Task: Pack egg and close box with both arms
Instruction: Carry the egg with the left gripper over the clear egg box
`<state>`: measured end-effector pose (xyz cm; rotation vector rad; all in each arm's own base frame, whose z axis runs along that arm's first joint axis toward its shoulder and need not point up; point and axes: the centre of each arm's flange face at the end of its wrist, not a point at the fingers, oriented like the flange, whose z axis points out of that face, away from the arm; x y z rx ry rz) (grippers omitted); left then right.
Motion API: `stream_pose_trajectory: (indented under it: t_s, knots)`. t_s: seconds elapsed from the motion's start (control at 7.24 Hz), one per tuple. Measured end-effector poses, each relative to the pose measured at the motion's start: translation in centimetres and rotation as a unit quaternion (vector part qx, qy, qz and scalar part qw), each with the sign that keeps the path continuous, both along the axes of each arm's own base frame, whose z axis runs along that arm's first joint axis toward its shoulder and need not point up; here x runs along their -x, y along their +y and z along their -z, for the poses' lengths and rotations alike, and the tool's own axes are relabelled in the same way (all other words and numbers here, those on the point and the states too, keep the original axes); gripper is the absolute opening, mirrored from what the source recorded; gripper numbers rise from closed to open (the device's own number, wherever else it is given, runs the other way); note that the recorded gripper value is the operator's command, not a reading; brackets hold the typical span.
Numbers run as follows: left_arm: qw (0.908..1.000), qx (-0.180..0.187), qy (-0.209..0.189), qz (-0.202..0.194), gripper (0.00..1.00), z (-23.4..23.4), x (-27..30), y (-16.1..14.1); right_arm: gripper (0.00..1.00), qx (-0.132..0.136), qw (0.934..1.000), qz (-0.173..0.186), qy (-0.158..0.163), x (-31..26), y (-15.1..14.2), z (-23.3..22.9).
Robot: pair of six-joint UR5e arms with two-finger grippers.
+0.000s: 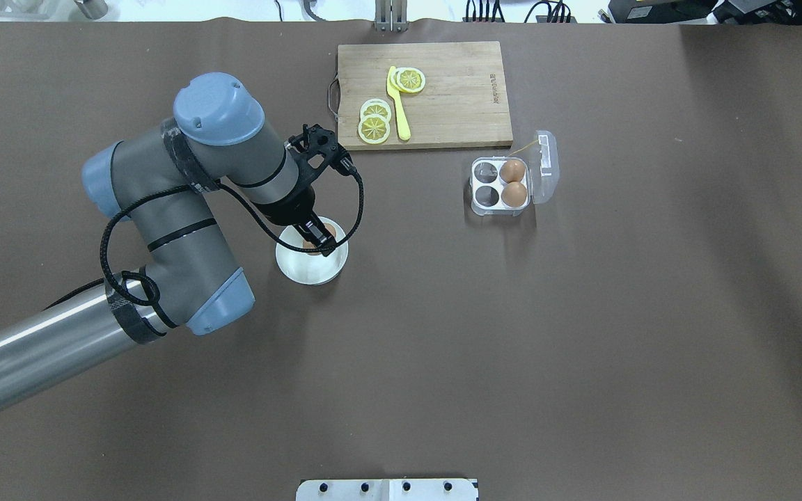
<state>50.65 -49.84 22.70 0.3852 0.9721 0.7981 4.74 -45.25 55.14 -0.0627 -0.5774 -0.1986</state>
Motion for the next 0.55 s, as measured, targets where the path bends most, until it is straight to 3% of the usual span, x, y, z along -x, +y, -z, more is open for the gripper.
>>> stream_pose_trajectory:
  t_s: [0.55]
  knots:
    - [0.9993,0.013,0.023,0.026,0.33,7.4,-1.5,-2.6,1.00,0.002,1.0000,0.001,0.000,0.0,0.1,-0.2]
